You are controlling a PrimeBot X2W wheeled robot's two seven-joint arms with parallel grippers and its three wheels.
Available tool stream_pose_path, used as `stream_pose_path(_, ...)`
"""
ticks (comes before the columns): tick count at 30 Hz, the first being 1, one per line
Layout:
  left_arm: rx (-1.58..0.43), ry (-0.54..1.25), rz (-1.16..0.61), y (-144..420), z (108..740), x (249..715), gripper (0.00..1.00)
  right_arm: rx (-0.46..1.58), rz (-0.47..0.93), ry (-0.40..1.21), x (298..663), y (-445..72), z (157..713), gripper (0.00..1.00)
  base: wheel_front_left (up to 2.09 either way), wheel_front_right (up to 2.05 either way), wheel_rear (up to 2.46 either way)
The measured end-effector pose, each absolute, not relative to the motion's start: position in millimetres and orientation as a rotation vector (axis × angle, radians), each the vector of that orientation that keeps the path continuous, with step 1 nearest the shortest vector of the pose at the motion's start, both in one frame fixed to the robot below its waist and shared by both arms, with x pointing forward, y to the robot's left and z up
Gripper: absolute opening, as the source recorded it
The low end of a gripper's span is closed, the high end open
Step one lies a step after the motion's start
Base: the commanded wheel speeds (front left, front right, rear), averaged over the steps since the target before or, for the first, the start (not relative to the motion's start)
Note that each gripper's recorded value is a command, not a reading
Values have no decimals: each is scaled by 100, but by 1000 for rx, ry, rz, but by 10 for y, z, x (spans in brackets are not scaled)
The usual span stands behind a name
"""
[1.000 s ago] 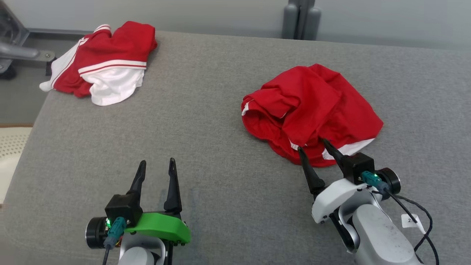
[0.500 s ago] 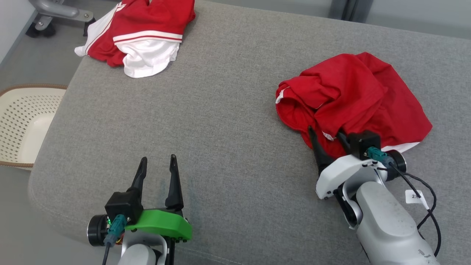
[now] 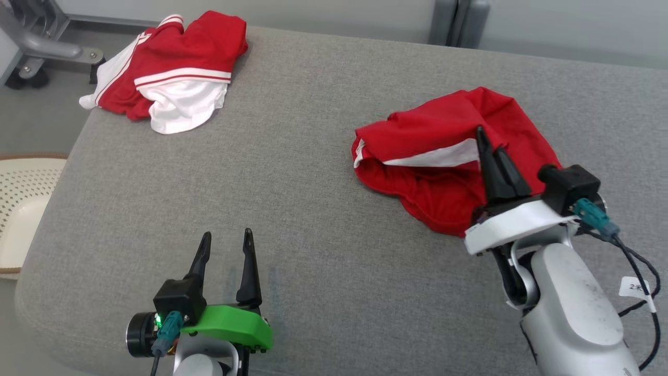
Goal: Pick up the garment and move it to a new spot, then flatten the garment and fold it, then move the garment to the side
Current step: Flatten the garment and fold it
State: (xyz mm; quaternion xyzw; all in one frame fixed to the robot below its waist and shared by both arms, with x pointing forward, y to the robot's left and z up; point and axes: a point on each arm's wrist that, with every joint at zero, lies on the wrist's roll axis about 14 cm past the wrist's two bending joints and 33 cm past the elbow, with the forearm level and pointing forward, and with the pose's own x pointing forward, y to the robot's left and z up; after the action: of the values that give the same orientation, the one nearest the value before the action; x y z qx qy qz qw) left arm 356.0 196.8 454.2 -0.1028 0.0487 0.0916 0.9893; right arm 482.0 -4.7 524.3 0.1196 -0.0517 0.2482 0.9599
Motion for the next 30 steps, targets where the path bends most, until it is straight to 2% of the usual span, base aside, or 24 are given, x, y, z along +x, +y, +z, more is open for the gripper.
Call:
stream_pose_path(7,-211,84,141,1838,4591,3543,100,188,271,-187,4938,-879,5534,0,0,0,0)
stream_pose_path(16,-216,75,118,1771,4621,3511,100,141,-5,-68,4631,-1913,5253,0,0,0,0)
stream_pose_path(21,-212,84,106,1741,4593,3533,100,129,-65,34,4527,-2114,4919,0,0,0,0)
stream_pose_path(28,-206,98,94,1712,4547,3597,100,96,-72,190,4544,-2116,4399,0,0,0,0)
stream_pose_path(29,-205,98,94,1714,4548,3611,100,84,-71,194,4564,-2137,4372,28,0,0,0)
stream_pose_path(30,-204,99,94,1714,4545,3618,100,80,-72,194,4578,-2149,4355,66,0,0,0)
